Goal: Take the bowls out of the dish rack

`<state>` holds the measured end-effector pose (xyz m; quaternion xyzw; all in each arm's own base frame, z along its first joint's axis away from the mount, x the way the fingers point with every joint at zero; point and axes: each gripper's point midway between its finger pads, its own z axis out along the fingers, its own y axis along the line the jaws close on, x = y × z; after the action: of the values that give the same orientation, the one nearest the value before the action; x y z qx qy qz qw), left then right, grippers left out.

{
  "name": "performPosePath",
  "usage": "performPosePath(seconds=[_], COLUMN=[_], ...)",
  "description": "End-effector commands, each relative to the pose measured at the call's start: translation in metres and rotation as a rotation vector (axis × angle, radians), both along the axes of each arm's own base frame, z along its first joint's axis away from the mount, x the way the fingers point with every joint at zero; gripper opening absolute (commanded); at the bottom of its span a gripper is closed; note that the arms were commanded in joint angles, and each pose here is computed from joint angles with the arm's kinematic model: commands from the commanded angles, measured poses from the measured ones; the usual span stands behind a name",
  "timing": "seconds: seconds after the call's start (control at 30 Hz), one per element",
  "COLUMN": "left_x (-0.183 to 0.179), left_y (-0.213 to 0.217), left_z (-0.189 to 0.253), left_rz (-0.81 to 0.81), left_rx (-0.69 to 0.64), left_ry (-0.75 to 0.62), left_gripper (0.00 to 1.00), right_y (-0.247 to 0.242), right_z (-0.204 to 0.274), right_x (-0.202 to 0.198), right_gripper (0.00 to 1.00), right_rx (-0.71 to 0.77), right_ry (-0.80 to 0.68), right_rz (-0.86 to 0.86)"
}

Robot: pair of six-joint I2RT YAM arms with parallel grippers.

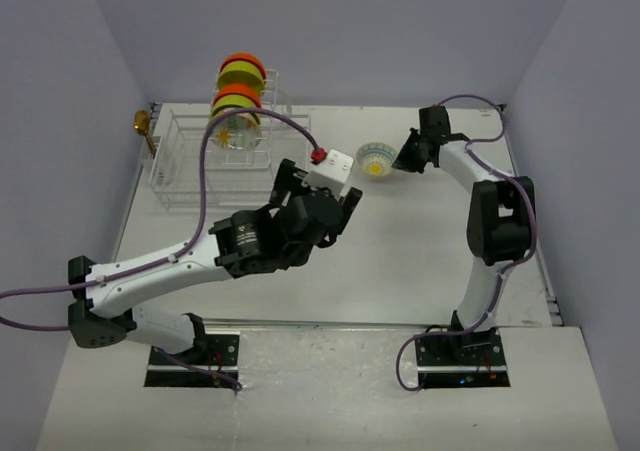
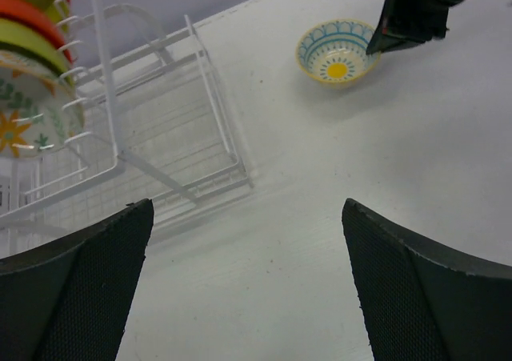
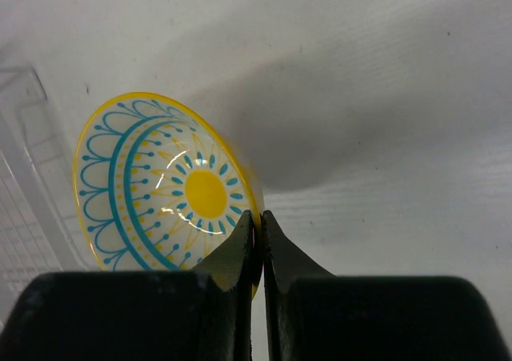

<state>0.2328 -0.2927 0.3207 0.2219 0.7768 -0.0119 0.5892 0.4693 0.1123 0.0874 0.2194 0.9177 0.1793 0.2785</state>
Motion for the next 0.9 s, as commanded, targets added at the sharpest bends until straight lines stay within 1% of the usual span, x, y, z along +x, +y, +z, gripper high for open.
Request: performPosePath(seconds=[0.0, 0.03, 0.07, 0.1, 0.2, 0.23, 0.27, 0.3, 0.33, 0.4, 0.43, 0.5, 0.53, 0.6, 0.63, 0.67, 0.7, 0.73, 0.77, 0.8, 0.83, 0.87], left_x=[-0.001, -0.004, -0.005, -0.006, -0.003, -0.006, -0.005, -0.003, -0.003, 0.000, 0.001, 0.003, 0.004, 0.004, 0.004, 0.005, 0.003, 0.003, 0.007, 0.014, 0.020, 0.033], left_y=[0.054, 0.065, 0.070, 0.083, 0.091, 0.103, 0.108, 0.116, 0.124, 0.131, 0.131, 0.129, 0.128, 0.113, 0.106, 0.097, 0.087, 0.083, 0.083, 0.081, 0.084, 0.098], left_z=[0.032, 0.044, 0.049, 0.059, 0.070, 0.082, 0.087, 0.087, 0.089, 0.087, 0.086, 0.082, 0.081, 0.084, 0.087, 0.094, 0.097, 0.101, 0.108, 0.107, 0.108, 0.103], left_rz=[0.252, 0.256, 0.266, 0.286, 0.258, 0.244, 0.239, 0.264, 0.282, 0.316, 0.322, 0.330, 0.330, 0.249, 0.208, 0.167, 0.109, 0.094, 0.100, 0.120, 0.148, 0.219], left_rx=[-0.229, -0.278, -0.308, -0.368, -0.471, -0.528, -0.558, -0.588, -0.605, -0.606, -0.601, -0.596, -0.599, -0.624, -0.638, -0.681, -0.694, -0.711, -0.737, -0.751, -0.770, -0.778], left_ry=[-0.001, -0.010, -0.019, -0.030, -0.042, -0.056, -0.061, -0.057, -0.062, -0.071, -0.072, -0.066, -0.064, -0.053, -0.053, -0.063, -0.053, -0.056, -0.069, -0.062, -0.063, -0.062], left_gripper=[1.00, 1.00, 1.00, 1.00, 1.00, 1.00, 1.00, 1.00, 1.00, 1.00, 1.00, 1.00, 1.00, 1.00, 1.00, 1.00, 1.00, 1.00, 1.00, 1.00, 1.00, 1.00], right_y=[0.003, 0.004, 0.004, 0.003, 0.000, -0.001, -0.004, -0.006, -0.005, -0.004, -0.004, 0.000, 0.002, 0.003, 0.003, 0.000, -0.004, -0.007, -0.010, -0.005, -0.010, -0.011], right_z=[0.031, 0.025, 0.033, 0.011, 0.012, 0.008, 0.007, 0.006, 0.002, 0.000, -0.002, -0.004, -0.001, 0.014, 0.026, 0.050, 0.065, 0.081, 0.084, 0.122, 0.135, 0.128], right_x=[0.054, 0.059, 0.069, 0.074, 0.088, 0.091, 0.093, 0.094, 0.093, 0.094, 0.095, 0.093, 0.092, 0.085, 0.082, 0.073, 0.068, 0.063, 0.052, 0.038, 0.028, 0.011], right_gripper=[0.00, 0.00, 0.00, 0.00, 0.00, 0.01, 0.04, 0.10, 0.14, 0.16, 0.21, 0.24, 0.32, 0.39, 0.46, 0.59, 0.64, 0.69, 0.88, 0.96, 0.98, 0.99], right_rx=[0.036, 0.033, 0.029, 0.016, -0.015, -0.022, -0.038, -0.043, -0.044, -0.039, -0.038, -0.023, -0.012, -0.001, 0.002, 0.013, 0.005, 0.005, 0.004, 0.053, 0.081, 0.108], right_ry=[-0.127, -0.109, -0.110, -0.061, -0.061, -0.061, -0.069, -0.070, -0.062, -0.060, -0.057, -0.050, -0.050, -0.065, -0.087, -0.139, -0.173, -0.209, -0.219, -0.284, -0.301, -0.280], right_rz=[-0.065, -0.063, -0.060, -0.060, -0.067, -0.071, -0.082, -0.090, -0.092, -0.087, -0.086, -0.070, -0.062, -0.059, -0.059, -0.067, -0.082, -0.090, -0.091, -0.051, -0.035, -0.026])
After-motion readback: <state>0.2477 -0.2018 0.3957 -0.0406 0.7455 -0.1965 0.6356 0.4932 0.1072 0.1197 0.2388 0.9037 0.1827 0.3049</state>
